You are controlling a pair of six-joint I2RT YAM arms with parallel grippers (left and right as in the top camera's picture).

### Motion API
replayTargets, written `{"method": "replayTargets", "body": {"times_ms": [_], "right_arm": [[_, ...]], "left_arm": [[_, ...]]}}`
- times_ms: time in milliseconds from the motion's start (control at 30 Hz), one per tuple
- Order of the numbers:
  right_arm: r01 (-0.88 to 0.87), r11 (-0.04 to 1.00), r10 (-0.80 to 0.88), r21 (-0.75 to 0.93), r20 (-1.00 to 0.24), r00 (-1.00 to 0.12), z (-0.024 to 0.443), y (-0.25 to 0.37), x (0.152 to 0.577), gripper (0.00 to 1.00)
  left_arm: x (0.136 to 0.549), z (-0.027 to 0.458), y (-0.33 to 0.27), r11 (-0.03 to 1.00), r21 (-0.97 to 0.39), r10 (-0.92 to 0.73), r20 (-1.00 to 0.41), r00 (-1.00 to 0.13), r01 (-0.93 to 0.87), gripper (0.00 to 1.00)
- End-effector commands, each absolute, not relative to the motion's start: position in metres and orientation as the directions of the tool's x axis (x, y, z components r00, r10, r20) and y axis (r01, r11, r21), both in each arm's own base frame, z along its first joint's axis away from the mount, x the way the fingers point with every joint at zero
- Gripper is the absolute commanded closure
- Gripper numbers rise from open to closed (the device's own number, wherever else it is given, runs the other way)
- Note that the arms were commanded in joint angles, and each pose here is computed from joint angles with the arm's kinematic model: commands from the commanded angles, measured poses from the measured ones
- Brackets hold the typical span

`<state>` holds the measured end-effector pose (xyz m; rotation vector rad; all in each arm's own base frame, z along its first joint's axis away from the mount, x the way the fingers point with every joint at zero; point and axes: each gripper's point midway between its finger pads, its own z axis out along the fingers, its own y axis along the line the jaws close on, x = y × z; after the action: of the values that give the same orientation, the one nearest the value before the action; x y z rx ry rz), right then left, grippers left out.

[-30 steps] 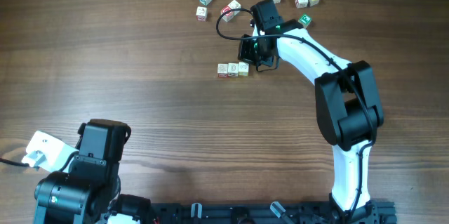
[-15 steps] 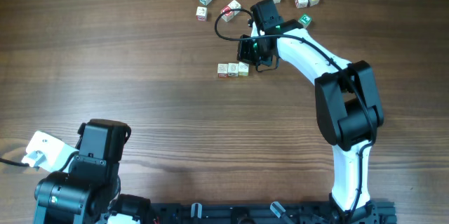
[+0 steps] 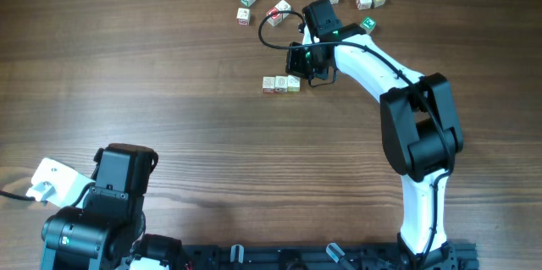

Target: Form a horizontal line

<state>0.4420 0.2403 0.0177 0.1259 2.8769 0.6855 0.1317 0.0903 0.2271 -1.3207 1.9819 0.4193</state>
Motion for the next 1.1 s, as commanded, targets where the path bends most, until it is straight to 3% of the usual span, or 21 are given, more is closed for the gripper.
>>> {"method": "replayTargets", "body": {"times_ms": [0,1067], "right_arm": [[0.005,0.88,0.099,0.474,-0.173,-0.98,0.0255,0.2483,0.4446,0.96],[-0.016,0.877,0.076,0.48,-0.172,-0.982,0.0259,0.2499,0.4422,0.95]], "left_arm": [[0.1303,0.2275,0.0924,0.403,-0.127,-0.675,-0.71,-0.201,-0.906,0.0],[0.1303,0.2275,0.0924,0.403,-0.127,-0.675,-0.71,-0.201,-0.906,0.0]]}}
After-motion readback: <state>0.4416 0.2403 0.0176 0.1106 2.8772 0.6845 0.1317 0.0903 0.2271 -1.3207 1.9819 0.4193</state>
